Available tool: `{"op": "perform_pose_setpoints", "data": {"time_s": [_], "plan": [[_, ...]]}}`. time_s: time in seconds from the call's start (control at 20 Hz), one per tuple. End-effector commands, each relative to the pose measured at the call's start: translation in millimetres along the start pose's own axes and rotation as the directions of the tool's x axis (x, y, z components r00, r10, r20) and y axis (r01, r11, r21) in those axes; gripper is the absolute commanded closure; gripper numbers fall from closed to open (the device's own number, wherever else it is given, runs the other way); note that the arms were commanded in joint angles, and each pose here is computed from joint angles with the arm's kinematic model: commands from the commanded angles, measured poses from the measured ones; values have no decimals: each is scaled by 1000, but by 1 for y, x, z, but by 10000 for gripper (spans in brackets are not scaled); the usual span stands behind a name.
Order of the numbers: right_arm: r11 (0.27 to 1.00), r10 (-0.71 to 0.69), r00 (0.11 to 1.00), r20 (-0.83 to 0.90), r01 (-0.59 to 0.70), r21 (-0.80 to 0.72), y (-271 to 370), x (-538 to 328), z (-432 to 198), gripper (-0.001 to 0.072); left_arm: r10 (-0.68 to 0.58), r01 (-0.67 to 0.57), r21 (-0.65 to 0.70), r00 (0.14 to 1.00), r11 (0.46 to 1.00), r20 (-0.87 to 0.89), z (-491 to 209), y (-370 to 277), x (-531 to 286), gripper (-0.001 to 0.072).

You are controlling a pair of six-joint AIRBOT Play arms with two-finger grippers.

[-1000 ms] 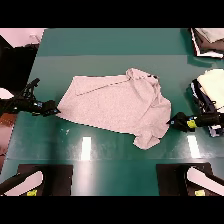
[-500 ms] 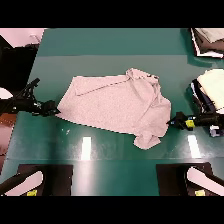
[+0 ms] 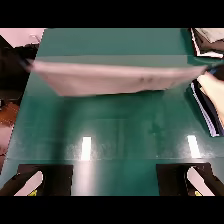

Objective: Fold the shirts.

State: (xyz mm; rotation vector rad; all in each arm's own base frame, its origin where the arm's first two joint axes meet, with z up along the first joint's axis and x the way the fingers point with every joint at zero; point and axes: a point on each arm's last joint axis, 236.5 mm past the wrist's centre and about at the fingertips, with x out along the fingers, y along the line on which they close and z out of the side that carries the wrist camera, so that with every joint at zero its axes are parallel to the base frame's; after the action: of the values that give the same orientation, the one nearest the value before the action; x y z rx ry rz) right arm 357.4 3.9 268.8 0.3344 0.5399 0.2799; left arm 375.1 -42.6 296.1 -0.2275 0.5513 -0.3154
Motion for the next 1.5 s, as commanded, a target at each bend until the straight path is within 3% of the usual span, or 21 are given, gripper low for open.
{"op": "perform_pose_setpoints", "data": {"time_s": [0.0,0.15,0.35,0.6,0.75,0.9,1.0,1.1,1.25,1.45], "plan": [[972,8,946,325,69,-225,81,-105,104,698,-35,-29,184,942,983,335,94,-73,-120,686],[936,17,869,494,160,-314,128,-176,142,698,-92,-61,283,863,957,497,125,-126,-204,686],[897,4,817,577,252,-364,161,-222,151,698,-162,-57,336,793,940,587,122,-171,-267,686],[901,-95,852,515,294,-320,144,-218,134,700,-131,-34,307,855,951,501,99,-161,-249,687],[946,-139,922,361,231,-226,93,-173,115,700,-66,11,184,953,983,297,69,-108,-164,687],[989,-123,991,52,127,-74,27,-100,73,700,-43,43,-1,999,999,-31,-1,-46,-60,687],[991,-134,975,-178,135,-5,-14,-42,33,700,-58,29,-128,971,991,-230,-57,-10,-1,687],[980,-175,891,-420,200,15,-51,17,-23,700,-85,-3,-239,929,971,-359,-104,19,48,687],[975,-155,762,-629,220,25,-79,100,-91,700,-98,-66,-333,886,941,-453,-146,60,109,686],[969,-158,792,-590,239,61,-106,195,-111,700,-86,-53,-382,937,923,-338,-142,100,183,686]]}}
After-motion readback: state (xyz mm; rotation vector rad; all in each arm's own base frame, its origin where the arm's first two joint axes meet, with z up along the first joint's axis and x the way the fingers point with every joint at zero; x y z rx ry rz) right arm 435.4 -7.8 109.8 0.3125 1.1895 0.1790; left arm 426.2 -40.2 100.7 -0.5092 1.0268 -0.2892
